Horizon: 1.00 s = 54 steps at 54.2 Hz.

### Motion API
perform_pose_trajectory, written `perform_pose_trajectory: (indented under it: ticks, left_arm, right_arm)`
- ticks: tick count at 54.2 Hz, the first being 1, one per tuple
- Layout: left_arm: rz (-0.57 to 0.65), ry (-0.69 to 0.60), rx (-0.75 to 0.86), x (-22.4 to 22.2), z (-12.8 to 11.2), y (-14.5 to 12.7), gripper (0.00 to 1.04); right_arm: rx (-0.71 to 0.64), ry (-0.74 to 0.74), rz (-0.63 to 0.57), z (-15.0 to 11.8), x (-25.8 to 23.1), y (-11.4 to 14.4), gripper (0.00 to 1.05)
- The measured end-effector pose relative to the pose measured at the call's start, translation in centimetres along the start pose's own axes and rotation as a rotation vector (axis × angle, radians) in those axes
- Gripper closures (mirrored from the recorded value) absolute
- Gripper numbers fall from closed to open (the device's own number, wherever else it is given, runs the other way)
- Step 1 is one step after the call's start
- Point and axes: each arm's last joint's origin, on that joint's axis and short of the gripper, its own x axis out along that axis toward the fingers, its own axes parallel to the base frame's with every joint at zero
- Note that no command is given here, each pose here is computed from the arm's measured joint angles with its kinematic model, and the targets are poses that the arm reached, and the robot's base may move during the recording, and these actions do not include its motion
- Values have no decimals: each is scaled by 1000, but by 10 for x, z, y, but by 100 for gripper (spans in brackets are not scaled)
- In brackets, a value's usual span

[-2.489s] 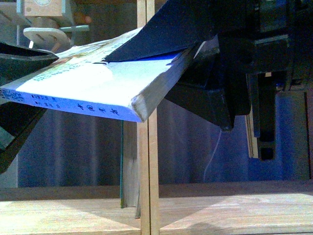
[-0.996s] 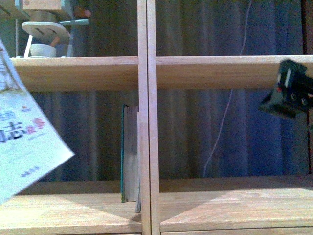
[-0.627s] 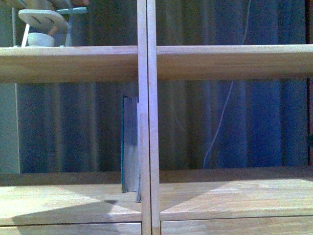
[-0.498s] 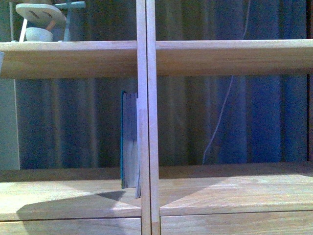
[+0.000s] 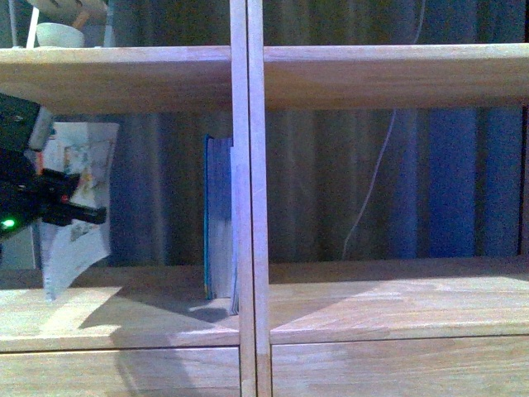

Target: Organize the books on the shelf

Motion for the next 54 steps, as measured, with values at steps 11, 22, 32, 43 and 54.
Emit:
perform_pose_trajectory:
  ticks: [11, 22, 32, 43, 54]
  left_arm:
    - [-37, 3, -69, 35, -13, -30, 98]
    - [-49, 38, -89, 58, -32, -55, 98]
    - [-44, 55, -109, 70, -43, -72, 98]
    - [-42, 76, -119, 82, -44, -94, 98]
    - [-63, 114, -123, 78, -60, -113, 65]
  right_arm:
    - [0, 2, 0, -8, -11, 0, 102]
    - [0, -2, 0, -13, -19, 0, 102]
    - [0, -4, 0, -17, -26, 0, 102]
    - [0, -19, 1, -23, -31, 0, 102]
    - [0, -26, 1, -22, -37, 0, 102]
